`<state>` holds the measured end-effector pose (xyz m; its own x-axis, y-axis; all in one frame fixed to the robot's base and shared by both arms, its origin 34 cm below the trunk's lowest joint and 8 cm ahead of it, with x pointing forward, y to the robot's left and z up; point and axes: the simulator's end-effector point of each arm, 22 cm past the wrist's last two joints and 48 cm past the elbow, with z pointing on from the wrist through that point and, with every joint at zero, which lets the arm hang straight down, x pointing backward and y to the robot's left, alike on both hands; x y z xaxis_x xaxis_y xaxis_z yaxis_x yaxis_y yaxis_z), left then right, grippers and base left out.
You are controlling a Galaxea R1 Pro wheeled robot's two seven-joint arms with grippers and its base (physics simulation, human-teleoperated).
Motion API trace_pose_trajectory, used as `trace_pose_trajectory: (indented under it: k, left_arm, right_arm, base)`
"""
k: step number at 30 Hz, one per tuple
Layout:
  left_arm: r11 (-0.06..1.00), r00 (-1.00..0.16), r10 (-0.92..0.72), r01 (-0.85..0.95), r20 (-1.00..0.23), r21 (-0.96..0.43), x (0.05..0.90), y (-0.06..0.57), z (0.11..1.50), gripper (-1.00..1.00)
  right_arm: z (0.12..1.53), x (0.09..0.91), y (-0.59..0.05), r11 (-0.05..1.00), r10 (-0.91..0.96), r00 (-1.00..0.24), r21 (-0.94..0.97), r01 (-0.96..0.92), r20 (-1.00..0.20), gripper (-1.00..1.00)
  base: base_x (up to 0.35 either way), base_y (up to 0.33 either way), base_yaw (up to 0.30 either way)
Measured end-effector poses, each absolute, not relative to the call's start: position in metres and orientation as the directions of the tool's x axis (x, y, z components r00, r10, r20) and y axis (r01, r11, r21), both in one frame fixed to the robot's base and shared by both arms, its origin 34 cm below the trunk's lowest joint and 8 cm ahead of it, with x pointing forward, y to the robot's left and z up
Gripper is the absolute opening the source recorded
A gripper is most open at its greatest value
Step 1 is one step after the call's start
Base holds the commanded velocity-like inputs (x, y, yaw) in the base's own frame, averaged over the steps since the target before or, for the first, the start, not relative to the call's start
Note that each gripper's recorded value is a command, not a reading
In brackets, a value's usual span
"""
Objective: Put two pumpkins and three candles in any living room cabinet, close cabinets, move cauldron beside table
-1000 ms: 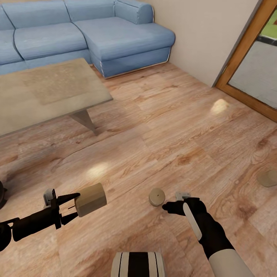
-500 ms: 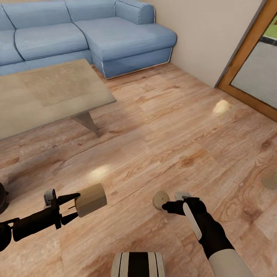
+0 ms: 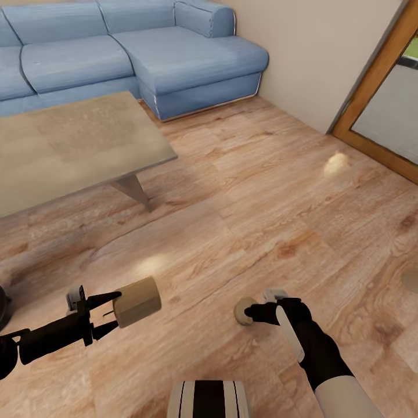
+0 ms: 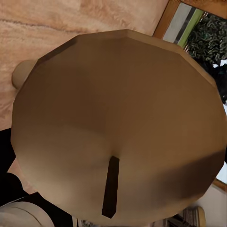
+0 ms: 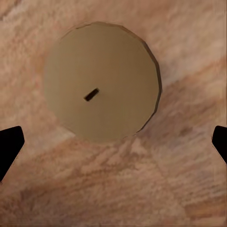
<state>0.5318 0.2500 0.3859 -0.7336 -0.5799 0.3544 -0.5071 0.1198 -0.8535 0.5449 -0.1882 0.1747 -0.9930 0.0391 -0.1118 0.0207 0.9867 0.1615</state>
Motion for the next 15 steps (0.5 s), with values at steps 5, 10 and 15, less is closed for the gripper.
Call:
trace_pose_trajectory:
  k: [5, 10, 15]
  left_arm:
    - [0.118, -0.733, -0.579, -0.507, 0.356, -0.853, 0.5317, 0.2494, 0.3859, -1.00]
    - [0.119, -0.734, -0.579, -0.507, 0.355, -0.853, 0.5316, 0.2494, 0.3858, -1.00]
    - [0.119, -0.734, -0.579, -0.508, 0.356, -0.853, 0.5316, 0.2494, 0.3857, -1.00]
  right_arm:
    - [0.1748, 0.5452, -0.1884, 0.987, 0.039, -0.993, 0.161, 0.021, -0.112, 1.00]
    - [0.1751, 0.5454, -0.1882, 0.987, 0.039, -0.993, 0.162, 0.020, -0.113, 1.00]
    - [0.1750, 0.5454, -0.1880, 0.987, 0.040, -0.993, 0.162, 0.021, -0.113, 1.00]
  base:
    - [0.148, 0.032, 0.000]
    - [0.145, 0.043, 0.000]
    - [0.051, 0.013, 0.000]
